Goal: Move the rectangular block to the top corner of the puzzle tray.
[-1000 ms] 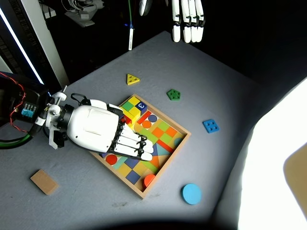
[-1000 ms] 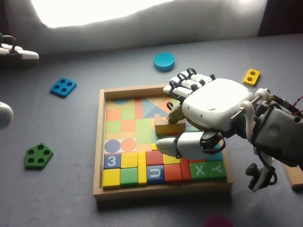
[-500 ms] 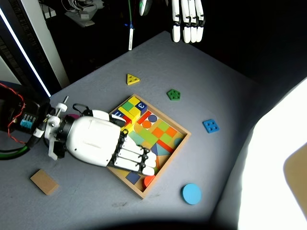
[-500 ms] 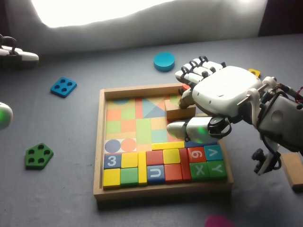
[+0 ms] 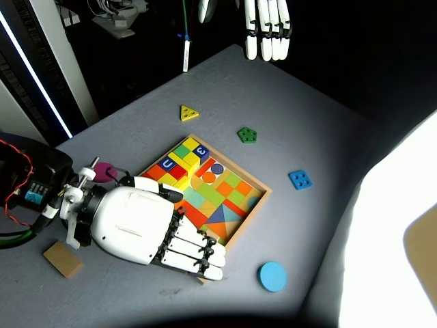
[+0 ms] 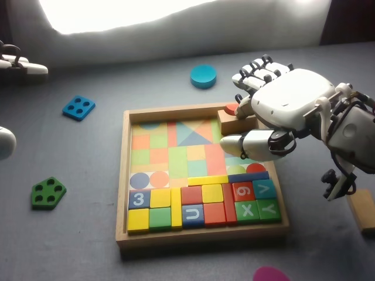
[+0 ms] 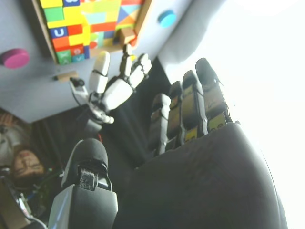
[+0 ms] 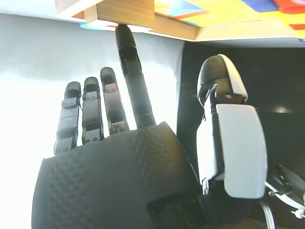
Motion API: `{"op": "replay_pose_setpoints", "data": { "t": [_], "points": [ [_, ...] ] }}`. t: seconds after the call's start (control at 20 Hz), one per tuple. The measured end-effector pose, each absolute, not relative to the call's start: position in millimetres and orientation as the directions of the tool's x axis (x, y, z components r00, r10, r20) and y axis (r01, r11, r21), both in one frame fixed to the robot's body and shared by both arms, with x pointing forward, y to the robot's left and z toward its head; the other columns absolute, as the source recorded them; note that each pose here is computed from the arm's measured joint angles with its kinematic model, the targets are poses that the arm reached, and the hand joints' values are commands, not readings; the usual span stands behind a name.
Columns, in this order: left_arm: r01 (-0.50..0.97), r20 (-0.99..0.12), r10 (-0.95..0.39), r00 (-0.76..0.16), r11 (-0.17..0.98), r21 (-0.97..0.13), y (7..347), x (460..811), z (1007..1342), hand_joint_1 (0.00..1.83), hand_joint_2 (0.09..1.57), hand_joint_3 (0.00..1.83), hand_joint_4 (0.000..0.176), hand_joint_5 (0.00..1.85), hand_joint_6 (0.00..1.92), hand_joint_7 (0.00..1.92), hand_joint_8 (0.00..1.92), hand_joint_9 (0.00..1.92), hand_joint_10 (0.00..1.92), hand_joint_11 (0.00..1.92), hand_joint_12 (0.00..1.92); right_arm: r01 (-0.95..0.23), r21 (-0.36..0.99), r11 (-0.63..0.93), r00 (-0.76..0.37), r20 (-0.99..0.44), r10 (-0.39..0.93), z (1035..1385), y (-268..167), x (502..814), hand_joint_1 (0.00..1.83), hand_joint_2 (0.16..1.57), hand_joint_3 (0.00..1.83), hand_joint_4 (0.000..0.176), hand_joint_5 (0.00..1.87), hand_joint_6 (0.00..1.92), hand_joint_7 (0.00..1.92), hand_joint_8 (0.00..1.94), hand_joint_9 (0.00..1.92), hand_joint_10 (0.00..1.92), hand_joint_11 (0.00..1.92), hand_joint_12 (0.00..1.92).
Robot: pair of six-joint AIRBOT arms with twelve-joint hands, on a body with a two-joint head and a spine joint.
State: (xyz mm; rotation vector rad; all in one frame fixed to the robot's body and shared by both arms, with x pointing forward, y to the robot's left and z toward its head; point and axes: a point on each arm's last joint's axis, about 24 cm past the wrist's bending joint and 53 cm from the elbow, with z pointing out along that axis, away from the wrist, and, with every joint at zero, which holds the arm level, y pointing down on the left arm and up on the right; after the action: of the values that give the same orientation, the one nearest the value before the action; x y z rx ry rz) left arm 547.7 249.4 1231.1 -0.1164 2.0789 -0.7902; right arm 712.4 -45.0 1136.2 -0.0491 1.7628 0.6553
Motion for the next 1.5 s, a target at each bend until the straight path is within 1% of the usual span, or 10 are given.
{"op": "replay_pose_setpoints", "data": {
  "t": [0.35, 0.45, 0.5, 0.6, 0.75, 0.85, 1.05, 1.35, 1.45, 1.5],
  "points": [
    [0.206, -0.711, -0.358, -0.606, 0.792, -0.575, 248, 547, 1232, 0.07, 1.27, 0.0, 0.055, 0.1, 0.0, 0.08, 0.0, 0.08, 0.01, 0.0, 0.38, -0.356, 0.407, 0.841, -0.301, -0.902, 0.309, 1137, -47, 718, 0.0, 1.16, 0.0, 0.0, 0.71, 0.09, 0.08, 0.01, 0.0, 0.0, 0.0, 0.0],
    [0.207, -0.711, -0.358, -0.605, 0.792, -0.575, 248, 547, 1232, 0.08, 1.27, 0.0, 0.058, 0.12, 0.0, 0.1, 0.01, 0.11, 0.01, 0.0, 0.44, -0.365, 0.408, 0.837, -0.294, -0.903, 0.312, 1140, -46, 718, 0.0, 1.17, 0.0, 0.0, 0.71, 0.09, 0.09, 0.01, 0.0, 0.0, 0.0, 0.0],
    [0.208, -0.712, -0.36, -0.604, 0.79, -0.576, 248, 547, 1233, 0.07, 1.27, 0.0, 0.06, 0.11, 0.0, 0.1, 0.0, 0.1, 0.0, 0.0, 0.4, -0.368, 0.408, 0.836, -0.294, -0.903, 0.312, 1140, -45, 718, 0.0, 1.17, 0.0, 0.0, 0.72, 0.09, 0.09, 0.01, 0.0, 0.0, 0.0, 0.0],
    [0.208, -0.712, -0.36, -0.603, 0.79, -0.576, 247, 547, 1233, 0.09, 1.27, 0.0, 0.052, 0.12, 0.01, 0.1, 0.0, 0.1, 0.0, 0.0, 0.43, -0.365, 0.408, 0.836, -0.293, -0.903, 0.313, 1140, -47, 720, 0.0, 1.17, 0.0, 0.0, 0.71, 0.08, 0.08, 0.0, 0.0, 0.0, 0.0, 0.0],
    [0.208, -0.712, -0.36, -0.603, 0.79, -0.576, 248, 547, 1233, 0.07, 1.27, 0.0, 0.054, 0.11, 0.0, 0.1, 0.0, 0.12, 0.01, 0.0, 0.47, -0.366, 0.411, 0.835, -0.293, -0.902, 0.316, 1142, -46, 721, 0.0, 1.17, 0.0, 0.0, 0.72, 0.09, 0.09, 0.01, 0.0, 0.0, 0.0, 0.0],
    [0.208, -0.712, -0.36, -0.603, 0.79, -0.576, 247, 547, 1233, 0.05, 1.28, 0.0, 0.052, 0.1, 0.0, 0.09, 0.0, 0.1, 0.0, 0.0, 0.42, -0.366, 0.413, 0.834, -0.294, -0.902, 0.318, 1142, -46, 721, 0.0, 1.17, 0.0, 0.0, 0.72, 0.09, 0.09, 0.01, 0.0, 0.0, 0.0, 0.0],
    [0.208, -0.712, -0.36, -0.603, 0.79, -0.576, 247, 547, 1233, 0.07, 1.27, 0.0, 0.058, 0.13, 0.01, 0.12, 0.0, 0.1, 0.0, 0.0, 0.45, -0.366, 0.413, 0.834, -0.292, -0.902, 0.318, 1143, -46, 722, 0.0, 1.17, 0.0, 0.0, 0.72, 0.08, 0.07, 0.0, 0.0, 0.0, 0.0, 0.0],
    [0.208, -0.711, -0.36, -0.604, 0.79, -0.576, 247, 547, 1233, 0.08, 1.27, 0.0, 0.053, 0.13, 0.0, 0.1, 0.0, 0.1, 0.0, 0.0, 0.43, -0.366, 0.421, 0.83, -0.289, -0.899, 0.329, 1149, -45, 724, 0.0, 1.18, 0.0, 0.0, 0.7, 0.07, 0.08, 0.0, 0.0, 0.0, 0.0, 0.0],
    [0.208, -0.711, -0.36, -0.604, 0.79, -0.576, 247, 547, 1233, 0.03, 1.28, 0.0, 0.053, 0.1, 0.0, 0.07, 0.0, 0.08, 0.0, 0.0, 0.39, -0.365, 0.428, 0.826, -0.284, -0.897, 0.339, 1157, -48, 726, 0.0, 1.18, 0.0, 0.0, 0.7, 0.07, 0.08, 0.01, 0.0, 0.0, 0.0, 0.0],
    [0.208, -0.712, -0.36, -0.603, 0.79, -0.576, 247, 547, 1233, 0.08, 1.27, 0.0, 0.051, 0.13, 0.01, 0.09, 0.01, 0.11, 0.01, 0.0, 0.43, -0.362, 0.433, 0.826, -0.278, -0.895, 0.348, 1161, -52, 727, 0.0, 1.18, 0.0, 0.0, 0.72, 0.08, 0.1, 0.01, 0.0, 0.0, 0.0, 0.0]
  ]
}}
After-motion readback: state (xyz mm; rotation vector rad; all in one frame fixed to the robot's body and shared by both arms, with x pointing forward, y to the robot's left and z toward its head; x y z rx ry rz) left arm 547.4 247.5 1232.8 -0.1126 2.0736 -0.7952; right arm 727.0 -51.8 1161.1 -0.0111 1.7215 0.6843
